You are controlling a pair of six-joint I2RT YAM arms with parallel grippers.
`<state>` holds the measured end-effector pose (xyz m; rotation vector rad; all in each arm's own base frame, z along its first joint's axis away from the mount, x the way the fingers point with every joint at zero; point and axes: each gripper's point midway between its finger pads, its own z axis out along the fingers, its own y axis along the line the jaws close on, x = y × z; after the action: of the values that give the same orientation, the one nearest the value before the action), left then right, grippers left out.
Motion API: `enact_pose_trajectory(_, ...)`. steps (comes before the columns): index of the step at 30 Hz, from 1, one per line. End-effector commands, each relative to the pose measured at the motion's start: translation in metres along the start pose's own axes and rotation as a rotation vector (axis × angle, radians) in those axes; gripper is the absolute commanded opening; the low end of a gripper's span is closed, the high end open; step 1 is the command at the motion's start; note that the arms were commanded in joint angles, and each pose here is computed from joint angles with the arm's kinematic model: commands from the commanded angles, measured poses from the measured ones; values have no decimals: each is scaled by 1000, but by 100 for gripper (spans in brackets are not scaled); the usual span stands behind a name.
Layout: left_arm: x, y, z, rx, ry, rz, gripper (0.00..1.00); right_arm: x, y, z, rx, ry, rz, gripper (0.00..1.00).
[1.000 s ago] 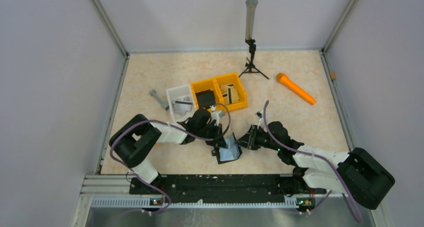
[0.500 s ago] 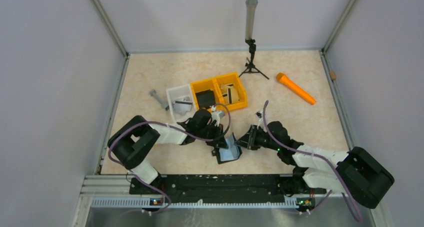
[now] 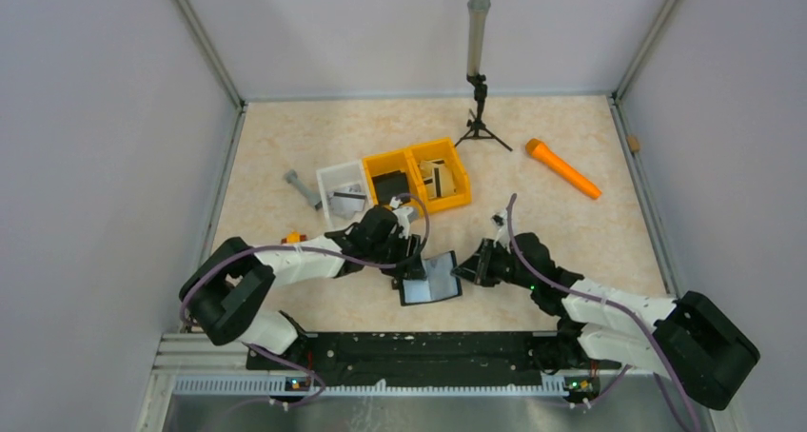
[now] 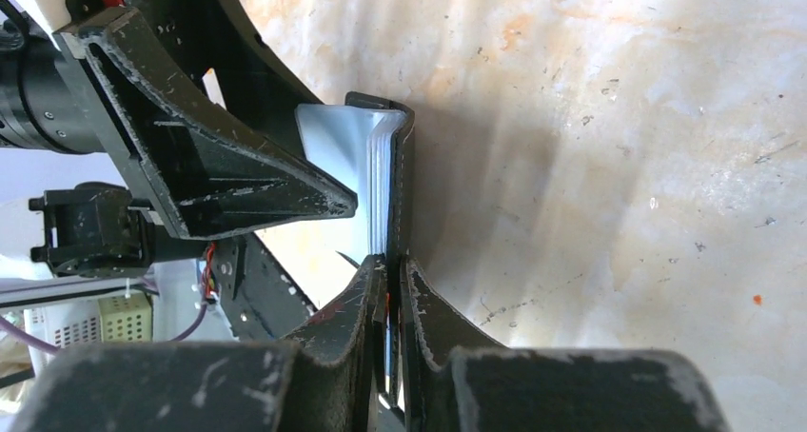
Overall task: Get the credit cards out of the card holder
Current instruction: Remove the credit card from the card holder.
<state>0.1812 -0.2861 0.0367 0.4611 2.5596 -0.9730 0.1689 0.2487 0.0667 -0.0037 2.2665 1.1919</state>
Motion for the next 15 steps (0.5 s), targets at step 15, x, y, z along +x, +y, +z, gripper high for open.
enact_pose_trajectory(15,-21,40,-62,-350,-86,46,79,-15,20,-6,-72,-78,21,0)
